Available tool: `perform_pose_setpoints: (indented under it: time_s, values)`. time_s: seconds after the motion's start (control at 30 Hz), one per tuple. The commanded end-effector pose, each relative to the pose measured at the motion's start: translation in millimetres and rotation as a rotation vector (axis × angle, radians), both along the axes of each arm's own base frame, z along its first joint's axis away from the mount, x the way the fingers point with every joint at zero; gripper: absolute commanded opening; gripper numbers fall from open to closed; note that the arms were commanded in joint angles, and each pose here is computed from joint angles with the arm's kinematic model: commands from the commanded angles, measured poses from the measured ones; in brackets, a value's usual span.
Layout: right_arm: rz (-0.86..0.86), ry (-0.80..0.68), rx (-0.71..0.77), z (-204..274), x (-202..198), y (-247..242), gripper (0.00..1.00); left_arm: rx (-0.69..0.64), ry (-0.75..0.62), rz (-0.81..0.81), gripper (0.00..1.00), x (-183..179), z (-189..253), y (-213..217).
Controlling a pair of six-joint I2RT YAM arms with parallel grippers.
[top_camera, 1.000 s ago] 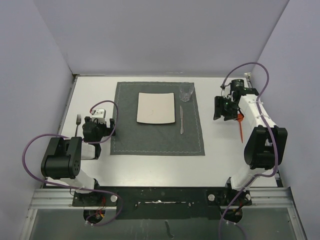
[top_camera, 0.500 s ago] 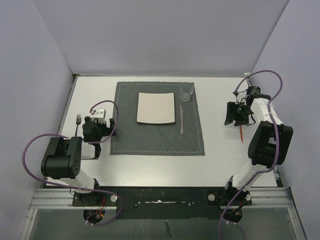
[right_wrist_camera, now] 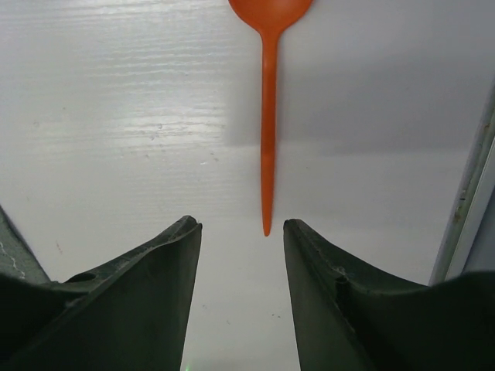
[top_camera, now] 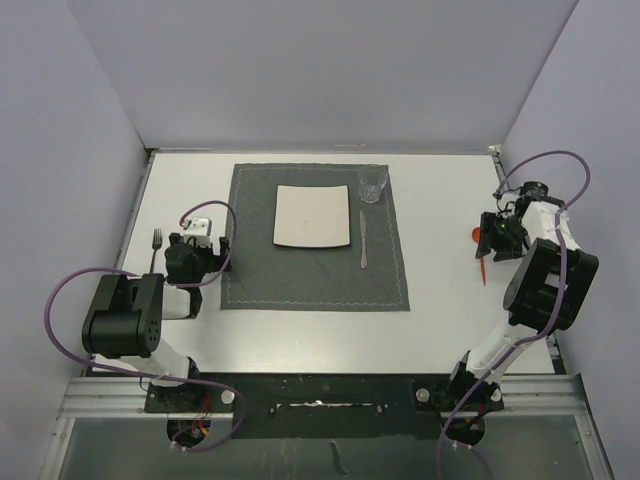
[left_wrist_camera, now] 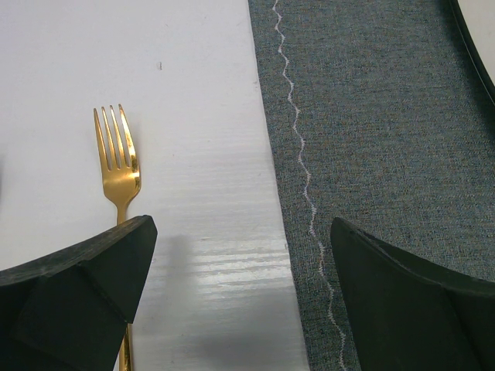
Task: Set the dinner table for one person
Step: Pick up the spoon from the center of the board.
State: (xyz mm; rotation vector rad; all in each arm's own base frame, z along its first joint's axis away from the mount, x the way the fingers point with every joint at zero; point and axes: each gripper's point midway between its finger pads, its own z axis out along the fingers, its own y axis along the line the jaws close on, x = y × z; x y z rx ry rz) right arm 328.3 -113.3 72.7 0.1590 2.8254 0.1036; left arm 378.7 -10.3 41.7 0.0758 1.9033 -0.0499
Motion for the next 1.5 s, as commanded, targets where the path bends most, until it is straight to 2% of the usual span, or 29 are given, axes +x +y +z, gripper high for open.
perform_pose_setpoints:
  time_s: [0.0, 0.6, 1.33, 1.4, 1.47]
  values:
    - [0.014, -0.025, -0.038, -7.2, 17.3, -16.6, 0.47, -0.008, -0.049, 0.009, 0.98, 12.1, 12.2, 1.2]
    - [0.035, -0.028, -0.059, -28.2, 40.8, -34.9, 0.47, -0.008, -0.048, 0.009, 0.98, 12.0, 12.0, 1.3]
    - [0.085, 0.004, -0.061, -52.1, 51.0, -16.0, 0.44, -0.008, -0.048, 0.009, 0.98, 12.0, 11.9, 1.2]
    - [0.086, 0.007, -0.060, -53.7, 51.1, -14.4, 0.39, -0.008, -0.048, 0.010, 0.98, 12.0, 12.0, 1.3]
    - [0.083, 0.011, -0.058, -54.7, 50.9, -14.3, 0.29, -0.008, -0.049, 0.010, 0.98, 12.0, 12.3, 1.5]
